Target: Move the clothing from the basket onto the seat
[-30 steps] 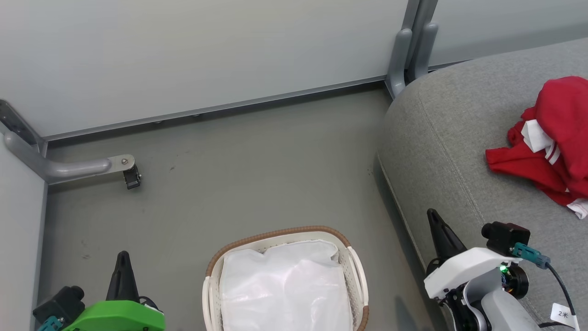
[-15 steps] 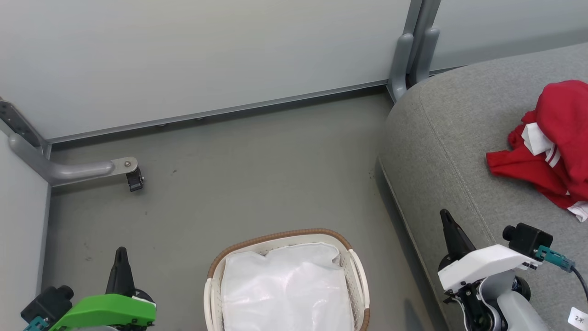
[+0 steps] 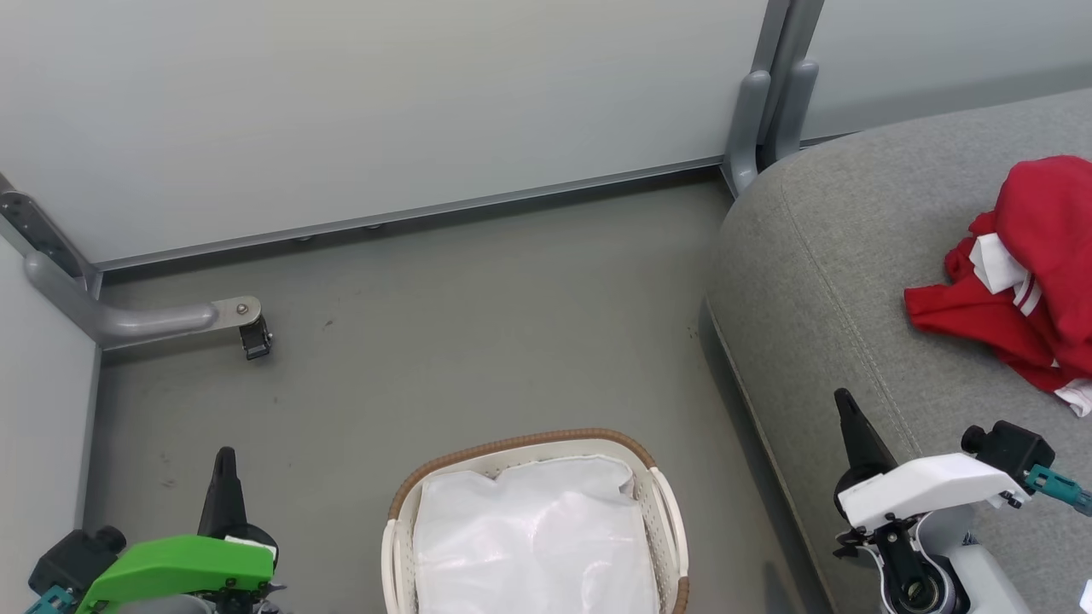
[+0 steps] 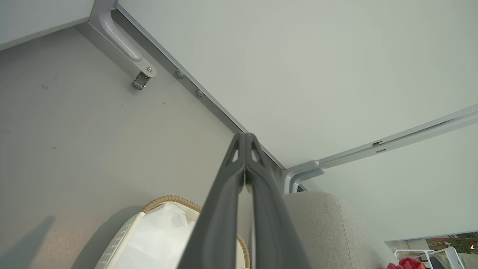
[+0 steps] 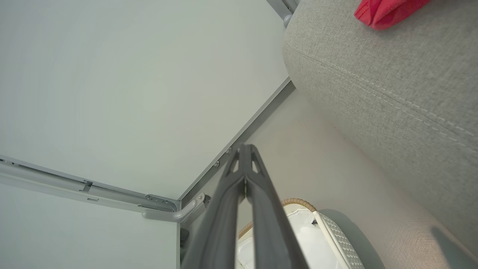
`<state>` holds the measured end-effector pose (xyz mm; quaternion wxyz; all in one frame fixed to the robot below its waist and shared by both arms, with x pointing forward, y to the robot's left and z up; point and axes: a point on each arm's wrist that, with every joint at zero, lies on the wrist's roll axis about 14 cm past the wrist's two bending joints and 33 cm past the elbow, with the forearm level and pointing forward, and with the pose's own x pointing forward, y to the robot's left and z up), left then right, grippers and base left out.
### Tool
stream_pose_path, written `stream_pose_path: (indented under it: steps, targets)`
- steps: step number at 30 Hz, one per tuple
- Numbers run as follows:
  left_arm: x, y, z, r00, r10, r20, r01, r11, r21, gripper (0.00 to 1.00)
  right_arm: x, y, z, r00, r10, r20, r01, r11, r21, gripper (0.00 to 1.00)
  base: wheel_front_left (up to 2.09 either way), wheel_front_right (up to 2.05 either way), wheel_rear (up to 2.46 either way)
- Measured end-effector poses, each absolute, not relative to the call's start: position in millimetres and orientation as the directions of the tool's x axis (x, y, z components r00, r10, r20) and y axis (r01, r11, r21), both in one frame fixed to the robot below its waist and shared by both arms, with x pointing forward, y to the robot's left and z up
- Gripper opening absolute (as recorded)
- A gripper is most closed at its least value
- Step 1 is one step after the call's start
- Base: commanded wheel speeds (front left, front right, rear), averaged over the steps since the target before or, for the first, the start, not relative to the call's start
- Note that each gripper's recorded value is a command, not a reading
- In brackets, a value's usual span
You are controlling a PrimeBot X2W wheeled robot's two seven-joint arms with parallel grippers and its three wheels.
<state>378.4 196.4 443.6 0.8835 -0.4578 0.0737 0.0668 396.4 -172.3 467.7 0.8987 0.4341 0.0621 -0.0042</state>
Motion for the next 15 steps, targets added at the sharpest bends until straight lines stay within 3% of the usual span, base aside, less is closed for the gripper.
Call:
stream_pose_path:
  steps: [15]
  targets:
    - [380.5,196.8,452.7,0.984,0.041,-0.173,-0.173,0.441,-0.881,0.0,396.6,-180.2,476.2,0.995,0.029,-0.1,0.073,0.483,0.873,0.0,0.0,0.0,0.0]
